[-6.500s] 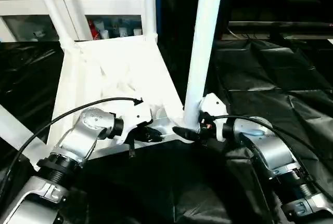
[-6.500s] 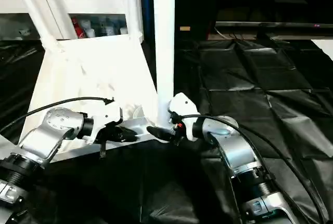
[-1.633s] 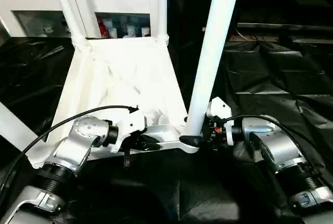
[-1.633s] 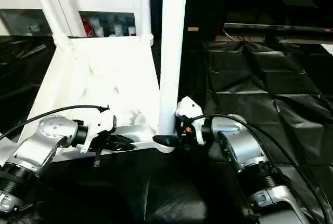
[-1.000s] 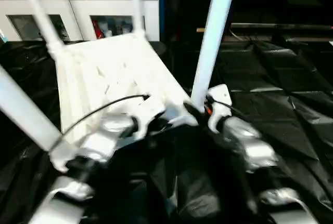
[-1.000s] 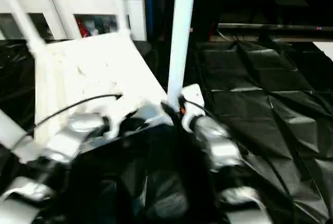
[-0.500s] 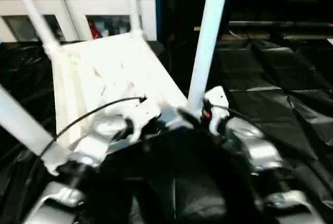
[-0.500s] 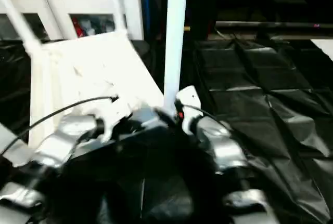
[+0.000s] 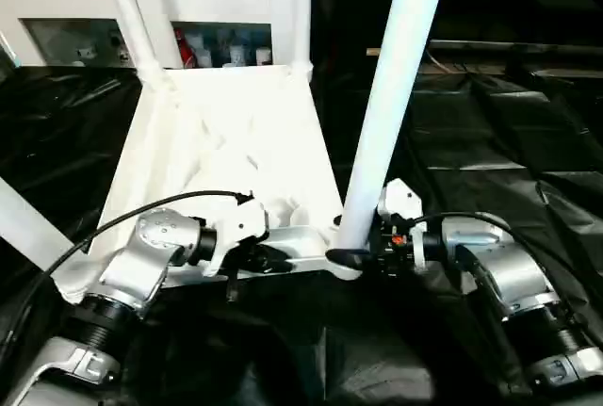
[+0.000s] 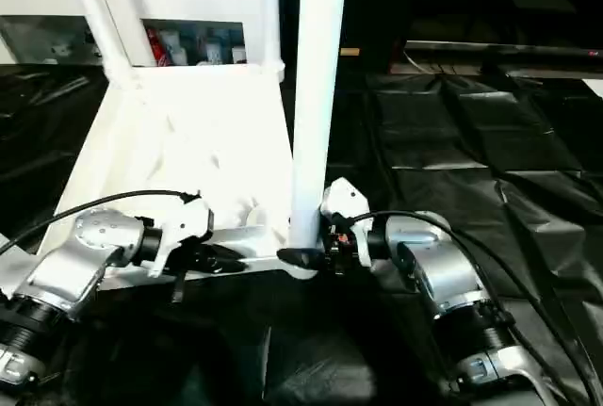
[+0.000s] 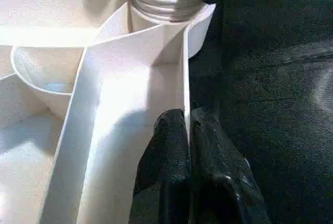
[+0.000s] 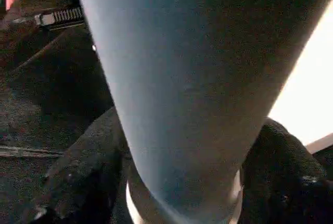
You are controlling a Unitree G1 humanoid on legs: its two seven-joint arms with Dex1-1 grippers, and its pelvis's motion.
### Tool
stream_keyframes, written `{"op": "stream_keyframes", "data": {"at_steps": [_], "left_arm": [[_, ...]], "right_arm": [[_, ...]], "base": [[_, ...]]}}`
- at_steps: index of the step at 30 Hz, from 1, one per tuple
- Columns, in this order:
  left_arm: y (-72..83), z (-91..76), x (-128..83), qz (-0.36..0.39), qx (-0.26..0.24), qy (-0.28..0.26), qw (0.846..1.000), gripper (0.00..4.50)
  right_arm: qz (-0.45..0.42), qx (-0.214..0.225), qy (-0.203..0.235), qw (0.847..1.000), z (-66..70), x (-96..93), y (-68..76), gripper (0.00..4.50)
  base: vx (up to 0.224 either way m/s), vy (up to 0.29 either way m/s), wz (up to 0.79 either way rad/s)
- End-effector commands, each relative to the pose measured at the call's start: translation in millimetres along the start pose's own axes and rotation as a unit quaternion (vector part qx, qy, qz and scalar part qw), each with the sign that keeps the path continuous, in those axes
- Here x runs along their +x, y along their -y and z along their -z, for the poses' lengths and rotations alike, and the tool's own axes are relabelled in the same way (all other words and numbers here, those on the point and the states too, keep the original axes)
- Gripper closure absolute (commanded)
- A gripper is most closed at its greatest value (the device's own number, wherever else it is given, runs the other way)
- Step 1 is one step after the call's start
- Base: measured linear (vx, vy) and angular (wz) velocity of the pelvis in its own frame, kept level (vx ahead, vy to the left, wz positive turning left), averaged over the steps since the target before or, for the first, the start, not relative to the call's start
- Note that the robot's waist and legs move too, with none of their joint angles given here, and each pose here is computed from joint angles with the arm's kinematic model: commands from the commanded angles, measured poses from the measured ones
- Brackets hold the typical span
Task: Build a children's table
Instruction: Rotate leg to tighten
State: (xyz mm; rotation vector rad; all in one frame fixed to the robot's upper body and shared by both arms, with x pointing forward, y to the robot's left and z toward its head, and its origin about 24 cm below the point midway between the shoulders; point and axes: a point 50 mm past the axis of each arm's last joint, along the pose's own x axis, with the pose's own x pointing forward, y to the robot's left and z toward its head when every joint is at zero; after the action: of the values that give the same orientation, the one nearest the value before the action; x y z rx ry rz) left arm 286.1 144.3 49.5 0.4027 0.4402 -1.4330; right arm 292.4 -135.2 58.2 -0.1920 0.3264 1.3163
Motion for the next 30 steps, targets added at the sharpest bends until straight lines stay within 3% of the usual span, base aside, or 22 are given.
{"op": "stream_keyframes", "data": {"at_steps": [1,10,15,17,20,24,26,27,28,30], "left_arm": [[4.0,-8.1,9.5,0.042,0.02,0.007,0.999,4.5],[-1.1,-10.3,13.4,0.008,0.011,0.019,1.0,4.5],[-19.0,-22.7,26.7,-0.093,-0.024,0.041,0.994,4.5],[-19.4,-23.2,27.2,-0.096,-0.026,0.042,0.994,4.5],[-35.1,-44.2,49.3,-0.199,-0.063,0.067,0.976,4.5],[-37.3,-54.2,63.3,-0.23,-0.075,0.078,0.967,4.5],[-34.5,-56.9,68.6,-0.218,-0.064,0.079,0.971,4.5],[-33.0,-57.2,69.7,-0.21,-0.061,0.079,0.973,4.5],[-33.0,-57.2,69.7,-0.21,-0.061,0.079,0.973,4.5],[-29.1,-54.1,67.8,-0.188,-0.05,0.075,0.978,4.5]], "right_arm": [[-0.027,-0.006,0.002,1.0,-7.0,5.4,-1.8,1.58],[-0.028,0.008,0.007,1.0,-3.0,11.0,-5.9,2.28],[0.073,0.048,0.036,0.996,4.6,27.7,-0.8,2.44],[0.077,0.05,0.037,0.995,4.9,28.3,-0.6,2.48],[0.206,0.125,0.048,0.969,15.5,57.5,3.2,2.48],[0.26,0.145,0.045,0.953,13.8,74.6,3.9,2.48],[0.24,0.144,0.063,0.958,6.1,82.4,1.0,2.48],[0.232,0.143,0.07,0.96,3.5,83.7,0.2,1.95],[0.232,0.143,0.07,0.96,3.5,83.7,0.2,1.82],[0.204,0.144,0.084,0.965,-0.6,81.9,-1.6,1.82]], "base": [[0.0,0.0,0.0],[0.0,0.0,0.0],[0.0,0.0,0.0],[0.0,0.0,0.0],[0.0,0.0,0.0],[0.0,0.0,0.0],[0.0,0.0,0.0],[0.0,0.0,0.0],[0.0,0.0,0.0],[0.0,0.0,0.0]]}}
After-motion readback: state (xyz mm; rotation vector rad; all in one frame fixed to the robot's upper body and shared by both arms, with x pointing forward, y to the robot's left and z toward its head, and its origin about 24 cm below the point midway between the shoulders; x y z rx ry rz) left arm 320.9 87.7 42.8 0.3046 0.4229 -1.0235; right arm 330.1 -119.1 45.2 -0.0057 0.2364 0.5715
